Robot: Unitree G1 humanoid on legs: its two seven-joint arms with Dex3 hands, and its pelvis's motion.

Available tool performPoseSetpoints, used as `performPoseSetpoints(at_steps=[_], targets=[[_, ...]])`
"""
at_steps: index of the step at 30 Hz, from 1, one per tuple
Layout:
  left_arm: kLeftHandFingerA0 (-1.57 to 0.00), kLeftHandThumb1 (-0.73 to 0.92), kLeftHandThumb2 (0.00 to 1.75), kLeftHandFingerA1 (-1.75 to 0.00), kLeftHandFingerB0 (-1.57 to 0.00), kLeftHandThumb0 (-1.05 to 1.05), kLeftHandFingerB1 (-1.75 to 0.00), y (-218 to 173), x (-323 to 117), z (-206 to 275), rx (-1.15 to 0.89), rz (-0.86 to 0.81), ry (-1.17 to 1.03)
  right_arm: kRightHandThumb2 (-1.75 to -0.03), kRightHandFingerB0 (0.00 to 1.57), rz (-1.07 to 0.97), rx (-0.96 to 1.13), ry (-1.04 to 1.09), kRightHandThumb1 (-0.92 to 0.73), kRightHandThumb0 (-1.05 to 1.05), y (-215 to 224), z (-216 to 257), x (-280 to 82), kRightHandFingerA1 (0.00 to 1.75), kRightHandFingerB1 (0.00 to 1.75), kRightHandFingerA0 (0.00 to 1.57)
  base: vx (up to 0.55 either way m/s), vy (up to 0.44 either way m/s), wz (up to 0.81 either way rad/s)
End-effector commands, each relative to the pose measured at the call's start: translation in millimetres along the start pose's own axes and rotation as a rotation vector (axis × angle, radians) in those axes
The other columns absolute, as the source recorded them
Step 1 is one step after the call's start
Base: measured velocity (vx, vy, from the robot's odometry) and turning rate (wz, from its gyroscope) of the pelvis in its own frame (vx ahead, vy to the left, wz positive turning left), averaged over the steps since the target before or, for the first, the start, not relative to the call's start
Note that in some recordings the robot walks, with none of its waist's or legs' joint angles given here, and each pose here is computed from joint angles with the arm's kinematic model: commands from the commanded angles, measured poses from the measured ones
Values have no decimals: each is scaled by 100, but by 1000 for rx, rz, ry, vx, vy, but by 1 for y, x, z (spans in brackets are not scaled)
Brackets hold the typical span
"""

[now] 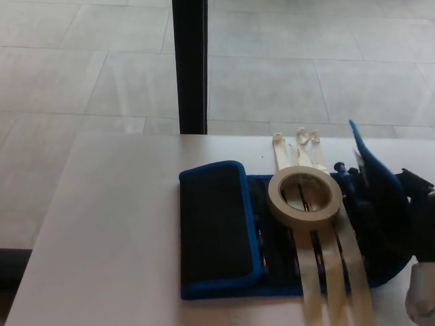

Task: The robot uses its right hand to open a black folded toolkit cover kept in the middle of the desk

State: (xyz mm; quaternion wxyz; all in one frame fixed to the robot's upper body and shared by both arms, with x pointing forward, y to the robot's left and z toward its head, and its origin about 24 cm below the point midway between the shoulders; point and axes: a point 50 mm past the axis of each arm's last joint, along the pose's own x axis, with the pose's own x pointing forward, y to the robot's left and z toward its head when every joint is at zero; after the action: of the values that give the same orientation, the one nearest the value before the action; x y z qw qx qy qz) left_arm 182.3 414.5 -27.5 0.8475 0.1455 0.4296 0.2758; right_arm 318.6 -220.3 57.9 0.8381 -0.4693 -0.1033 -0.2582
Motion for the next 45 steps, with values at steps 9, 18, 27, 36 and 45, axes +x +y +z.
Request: performPoseSetpoints(at_steps=[9,18,27,36,45], targets=[[-41,29,134,-99,-5,-70,-80,16,-2,-13,-71,74,73,-72,80,-576,673,946,-65,-27,-121,-153,-14,98,73,104,0,0,0],[-61,22,143,-123,-9,-105,-95,17,-2,-14,-44,80,75,-99,3,-593,765,1198,-52,-26,-121,-181,-42,96,53,75,0,0,0],[-54,28,140,-112,0,-89,-83,18,-2,-13,-54,78,71,-62,14,-613,799,1138,-75,-45,-158,-185,-26,153,41,69,0,0,0],[-43,28,130,-97,-10,-67,-80,22,-3,-17,-60,85,84,-64,21,-681,702,970,-65,-52,-286,-204,-5,165,40,78,0,0,0],[-55,25,143,-117,0,-101,-88,25,-3,-15,-40,91,82,-98,71,-644,579,1201,-56,-53,-285,-244,-65,125,92,97,0,0,0]])
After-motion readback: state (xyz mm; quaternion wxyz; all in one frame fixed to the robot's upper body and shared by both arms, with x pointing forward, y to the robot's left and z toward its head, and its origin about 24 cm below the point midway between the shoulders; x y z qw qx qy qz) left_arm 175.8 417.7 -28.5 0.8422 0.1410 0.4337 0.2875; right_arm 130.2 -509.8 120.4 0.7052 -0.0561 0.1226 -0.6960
